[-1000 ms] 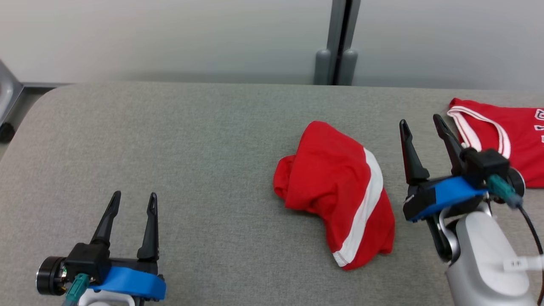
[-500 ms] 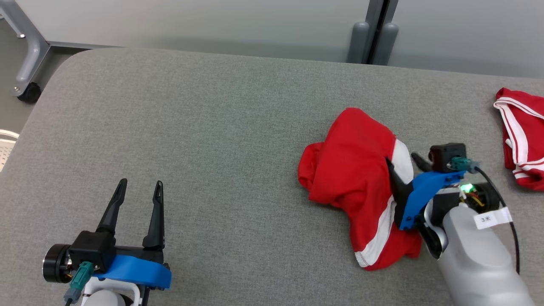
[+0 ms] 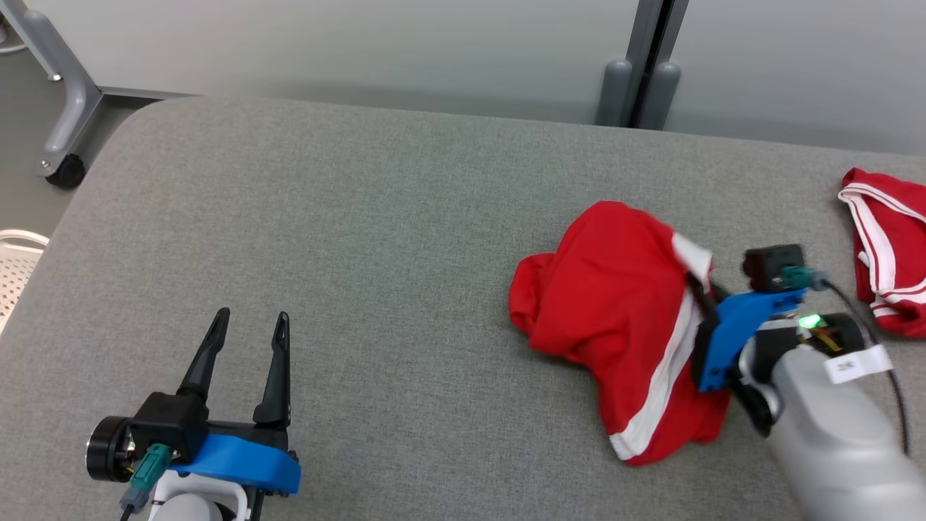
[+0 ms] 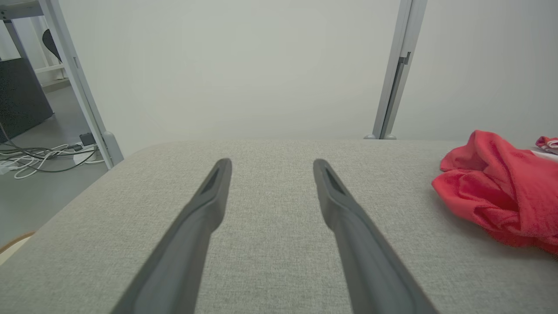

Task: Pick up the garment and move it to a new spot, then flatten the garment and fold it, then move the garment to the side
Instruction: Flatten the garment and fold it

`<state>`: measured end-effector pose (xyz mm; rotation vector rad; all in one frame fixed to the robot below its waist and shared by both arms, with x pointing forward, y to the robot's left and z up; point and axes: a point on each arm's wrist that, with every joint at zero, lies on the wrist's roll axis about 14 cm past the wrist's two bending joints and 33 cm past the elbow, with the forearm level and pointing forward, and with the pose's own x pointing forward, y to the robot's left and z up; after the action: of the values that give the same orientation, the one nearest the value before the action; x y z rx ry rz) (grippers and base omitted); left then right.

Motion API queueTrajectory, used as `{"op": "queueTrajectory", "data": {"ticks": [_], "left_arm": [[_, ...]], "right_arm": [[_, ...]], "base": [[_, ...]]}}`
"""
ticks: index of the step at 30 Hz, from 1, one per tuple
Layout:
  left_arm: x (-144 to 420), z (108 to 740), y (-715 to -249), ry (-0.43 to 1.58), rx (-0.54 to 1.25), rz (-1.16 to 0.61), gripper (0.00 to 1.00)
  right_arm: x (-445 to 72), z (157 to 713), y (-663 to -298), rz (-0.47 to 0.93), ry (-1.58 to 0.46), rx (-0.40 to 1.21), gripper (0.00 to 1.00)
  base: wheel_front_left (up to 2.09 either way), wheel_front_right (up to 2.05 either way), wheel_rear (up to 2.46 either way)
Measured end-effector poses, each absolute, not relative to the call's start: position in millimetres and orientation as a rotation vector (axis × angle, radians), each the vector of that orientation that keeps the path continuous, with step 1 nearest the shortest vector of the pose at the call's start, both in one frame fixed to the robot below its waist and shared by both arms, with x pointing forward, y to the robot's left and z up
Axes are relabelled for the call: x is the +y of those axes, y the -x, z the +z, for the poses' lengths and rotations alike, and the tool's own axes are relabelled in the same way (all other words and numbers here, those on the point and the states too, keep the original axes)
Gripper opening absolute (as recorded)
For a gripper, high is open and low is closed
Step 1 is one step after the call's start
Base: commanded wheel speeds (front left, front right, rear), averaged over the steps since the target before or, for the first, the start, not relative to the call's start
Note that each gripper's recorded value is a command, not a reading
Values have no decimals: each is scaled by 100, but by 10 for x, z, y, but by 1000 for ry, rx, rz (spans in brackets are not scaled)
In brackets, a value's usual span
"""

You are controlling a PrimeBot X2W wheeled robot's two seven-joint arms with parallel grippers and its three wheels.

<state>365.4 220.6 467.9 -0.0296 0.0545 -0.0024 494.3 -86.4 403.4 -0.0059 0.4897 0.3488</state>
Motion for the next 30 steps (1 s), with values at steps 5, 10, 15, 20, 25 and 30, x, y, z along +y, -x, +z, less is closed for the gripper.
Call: {"op": "queueTrajectory", "data": {"ticks": [5, 10, 15, 20, 25, 30], "left_arm": [[2226, 4718, -3592, 38, 42, 6, 100], [2231, 4768, -3528, 43, 26, 10, 100], [2225, 4824, -3467, 52, 7, 12, 100], [2269, 4830, -3387, 59, 3, 29, 100], [2295, 4783, -3332, 68, 17, 44, 100], [2299, 4750, -3316, 80, 26, 59, 100]], "right_arm": [[-1230, 4497, -5202, 294, 85, 295, 0], [-1145, 4895, -5279, 327, 143, 150, 0], [-635, 5142, -5170, 438, 145, 54, 0], [62, 5075, -4821, 617, 153, 35, 0], [569, 4818, -4378, 801, 181, 66, 0], [1040, 4586, -3768, 1007, 133, 121, 0]], "base": [[0, 0, 0], [0, 0, 0], [0, 0, 0], [0, 0, 0], [0, 0, 0], [0, 0, 0]]}}
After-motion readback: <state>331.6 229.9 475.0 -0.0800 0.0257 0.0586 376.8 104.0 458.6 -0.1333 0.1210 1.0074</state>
